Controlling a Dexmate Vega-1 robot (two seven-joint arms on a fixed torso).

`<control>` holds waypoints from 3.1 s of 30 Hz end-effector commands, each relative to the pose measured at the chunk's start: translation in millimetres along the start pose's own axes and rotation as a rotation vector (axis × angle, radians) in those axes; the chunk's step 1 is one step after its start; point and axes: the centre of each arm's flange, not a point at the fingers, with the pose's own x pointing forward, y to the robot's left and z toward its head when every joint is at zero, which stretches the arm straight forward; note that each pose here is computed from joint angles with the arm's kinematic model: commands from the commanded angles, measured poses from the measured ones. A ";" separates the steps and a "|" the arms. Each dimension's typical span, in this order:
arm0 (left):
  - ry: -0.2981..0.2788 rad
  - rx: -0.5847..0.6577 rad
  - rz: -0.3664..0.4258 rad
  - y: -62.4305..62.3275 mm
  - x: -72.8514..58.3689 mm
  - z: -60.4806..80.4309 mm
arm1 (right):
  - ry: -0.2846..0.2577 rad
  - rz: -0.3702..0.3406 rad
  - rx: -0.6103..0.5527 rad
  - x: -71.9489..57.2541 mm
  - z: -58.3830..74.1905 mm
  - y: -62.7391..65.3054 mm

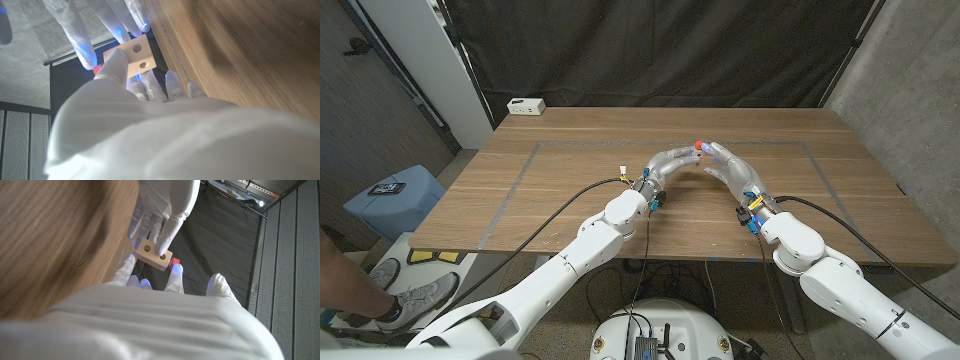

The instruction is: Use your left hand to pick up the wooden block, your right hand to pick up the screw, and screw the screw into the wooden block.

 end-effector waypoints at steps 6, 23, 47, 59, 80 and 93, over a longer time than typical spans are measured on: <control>0.002 -0.002 -0.001 0.3 2.8 -1.2 | -0.006 -0.009 0.022 -1.3 -0.2 -0.2; -0.002 -0.003 -0.003 0.8 3.0 -0.6 | -0.009 -0.048 0.001 -0.6 2.4 -15.2; -0.012 0.002 -0.024 -2.4 3.2 2.1 | 0.026 -0.022 0.016 6.5 0.3 -29.8; -0.011 0.006 -0.027 -4.2 3.0 2.3 | 0.036 0.002 0.027 11.7 -1.7 -33.7; -0.012 0.009 -0.029 -6.8 -0.1 1.6 | 0.029 0.036 0.031 13.1 -0.4 -31.3; -0.015 0.013 -0.030 -8.2 0.2 1.9 | 0.024 0.054 0.031 14.0 0.2 -29.3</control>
